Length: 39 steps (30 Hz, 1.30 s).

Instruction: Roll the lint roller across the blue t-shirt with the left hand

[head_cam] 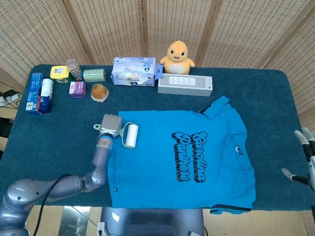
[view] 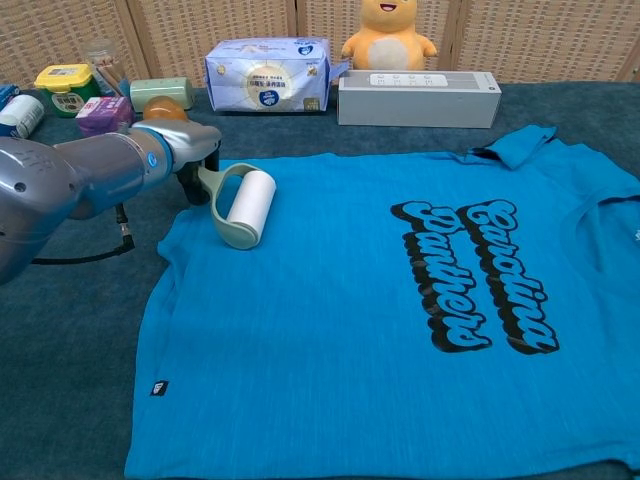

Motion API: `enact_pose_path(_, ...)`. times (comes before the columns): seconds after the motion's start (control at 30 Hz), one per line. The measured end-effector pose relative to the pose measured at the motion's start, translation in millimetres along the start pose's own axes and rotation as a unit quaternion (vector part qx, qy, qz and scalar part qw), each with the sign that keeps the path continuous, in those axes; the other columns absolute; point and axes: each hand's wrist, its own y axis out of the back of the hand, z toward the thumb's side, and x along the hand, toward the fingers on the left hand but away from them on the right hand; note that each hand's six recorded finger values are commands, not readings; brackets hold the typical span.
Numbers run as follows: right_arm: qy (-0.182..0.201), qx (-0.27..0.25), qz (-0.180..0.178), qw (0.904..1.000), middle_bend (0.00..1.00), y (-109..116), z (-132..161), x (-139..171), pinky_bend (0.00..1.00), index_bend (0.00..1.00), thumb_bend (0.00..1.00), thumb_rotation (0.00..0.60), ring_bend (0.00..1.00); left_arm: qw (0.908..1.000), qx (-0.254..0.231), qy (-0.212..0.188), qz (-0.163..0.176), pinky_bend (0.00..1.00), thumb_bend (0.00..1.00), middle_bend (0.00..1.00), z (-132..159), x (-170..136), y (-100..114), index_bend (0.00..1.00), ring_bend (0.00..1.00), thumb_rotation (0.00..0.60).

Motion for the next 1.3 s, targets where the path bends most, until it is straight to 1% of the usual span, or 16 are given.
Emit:
enact_pose_path(0.3, 0.0, 0.002, 0.001, 1.0, 0.0, -0.8, 0.8, 0.2, 0.0, 0.03, 0.0, 0.6, 0.0, 0.9999, -0.001, 0.014, -0.005, 1.0, 1.0, 1.0, -18.1, 2.9, -3.3, 1.0, 0.99, 0.6)
enact_pose_path(0.37, 0.0, 0.002, 0.001, 1.0, 0.0, -1.1, 1.1, 0.3, 0.0, 0.03, 0.0, 0.6, 0.0, 0.9999, -0.003, 0.014, -0.004, 1.0, 0.99, 1.0, -21.0, 3.2, -3.1, 1.0, 0.93, 0.6)
enact_pose_path(0.4, 0.0, 0.002, 0.002, 1.0, 0.0, -1.3, 1.2, 0.3, 0.0, 0.03, 0.0, 0.6, 0.0, 0.9999, -0.003, 0.013, -0.003, 0.99, 0.98, 0.99, -21.7, 3.3, -2.7, 1.0, 0.88, 0.6)
enact_pose_path(0.47, 0.0, 0.002, 0.002, 1.0, 0.0, -1.5, 1.4, 0.2, 0.0, 0.03, 0.0, 0.6, 0.0, 1.0, -0.006, 0.007, 0.002, 0.96, 0.95, 0.96, -22.1, 2.8, -0.5, 1.0, 0.8, 0.6)
enact_pose_path(0.5, 0.0, 0.002, 0.002, 1.0, 0.0, -1.4, 1.4, 0.2, 0.0, 0.03, 0.0, 0.6, 0.0, 1.0, -0.007, 0.003, 0.006, 0.93, 0.92, 0.92, -22.1, 2.2, 0.8, 0.98, 0.75, 0.6)
enact_pose_path(0.57, 0.0, 0.002, 0.002, 1.0, 0.0, -1.4, 1.3, 0.2, 0.0, 0.03, 0.0, 0.6, 0.0, 0.9998, -0.007, -0.009, 0.018, 0.84, 0.84, 0.78, -21.7, 0.4, 4.1, 0.87, 0.62, 0.6)
enact_pose_path(0.63, -0.001, 0.002, 0.002, 1.0, 0.0, -1.5, 1.2, 0.3, 0.0, 0.03, 0.0, 0.6, 0.0, 0.9993, -0.007, -0.022, 0.03, 0.7, 0.73, 0.55, -21.7, -2.2, 6.6, 0.59, 0.4, 0.6)
enact_pose_path(0.67, -0.001, 0.002, 0.002, 1.0, 0.0, -1.6, 1.1, 0.3, 0.0, 0.03, 0.0, 0.6, 0.0, 0.999, -0.006, -0.028, 0.034, 0.66, 0.69, 0.49, -22.0, -3.4, 7.3, 0.5, 0.35, 0.6)
enact_pose_path(0.73, -0.001, 0.003, 0.003, 1.0, 0.0, -1.9, 1.1, 0.5, 0.0, 0.03, 0.0, 0.6, 0.0, 0.9983, 0.0, -0.037, 0.045, 0.58, 0.57, 0.33, -23.4, -6.0, 8.2, 0.26, 0.22, 0.6)
enact_pose_path(0.77, -0.001, 0.003, 0.003, 1.0, 0.0, -2.1, 1.2, 0.6, 0.0, 0.03, 0.0, 0.6, 0.0, 0.998, 0.004, -0.039, 0.05, 0.56, 0.52, 0.27, -24.1, -7.0, 8.7, 0.2, 0.18, 0.6)
enact_pose_path(0.83, -0.001, 0.002, 0.004, 1.0, 0.0, -2.3, 1.4, 0.6, 0.0, 0.03, 0.0, 0.6, 0.0, 0.997, 0.012, -0.042, 0.064, 0.47, 0.42, 0.1, -25.3, -8.9, 10.5, 0.04, 0.06, 0.6)
enact_pose_path(0.9, -0.002, 0.003, 0.004, 1.0, 0.0, -2.2, 1.5, 0.6, 0.0, 0.03, 0.0, 0.6, 0.0, 0.9959, 0.016, -0.045, 0.077, 0.38, 0.35, 0.02, -25.8, -10.3, 12.6, 0.0, 0.01, 0.6)
enact_pose_path(0.93, -0.002, 0.003, 0.004, 1.0, 0.0, -2.1, 1.6, 0.6, 0.0, 0.03, 0.0, 0.6, 0.0, 0.995, 0.018, -0.046, 0.087, 0.34, 0.31, 0.0, -26.0, -11.2, 14.4, 0.0, 0.0, 0.6)
enact_pose_path(1.0, -0.003, 0.003, 0.003, 1.0, 0.0, -1.9, 1.7, 0.7, 0.0, 0.03, 0.0, 0.6, 0.0, 0.9931, 0.02, -0.048, 0.105, 0.31, 0.25, 0.0, -26.3, -12.5, 17.5, 0.0, 0.0, 0.6)
enact_pose_path(1.13, -0.002, 0.003, 0.005, 1.0, 0.0, -2.3, 2.2, 1.0, 0.0, 0.03, 0.0, 0.6, 0.0, 0.987, 0.015, -0.056, 0.15, 0.29, 0.22, 0.0, -26.6, -16.4, 25.0, 0.0, 0.0, 0.6)
enact_pose_path(1.3, -0.002, 0.002, 0.005, 1.0, 0.0, -2.3, 2.9, 1.2, 0.0, 0.03, 0.0, 0.6, 0.0, 0.9818, -0.01, -0.064, 0.178, 0.28, 0.19, 0.0, -31.1, -20.4, 26.4, 0.0, 0.0, 0.6)
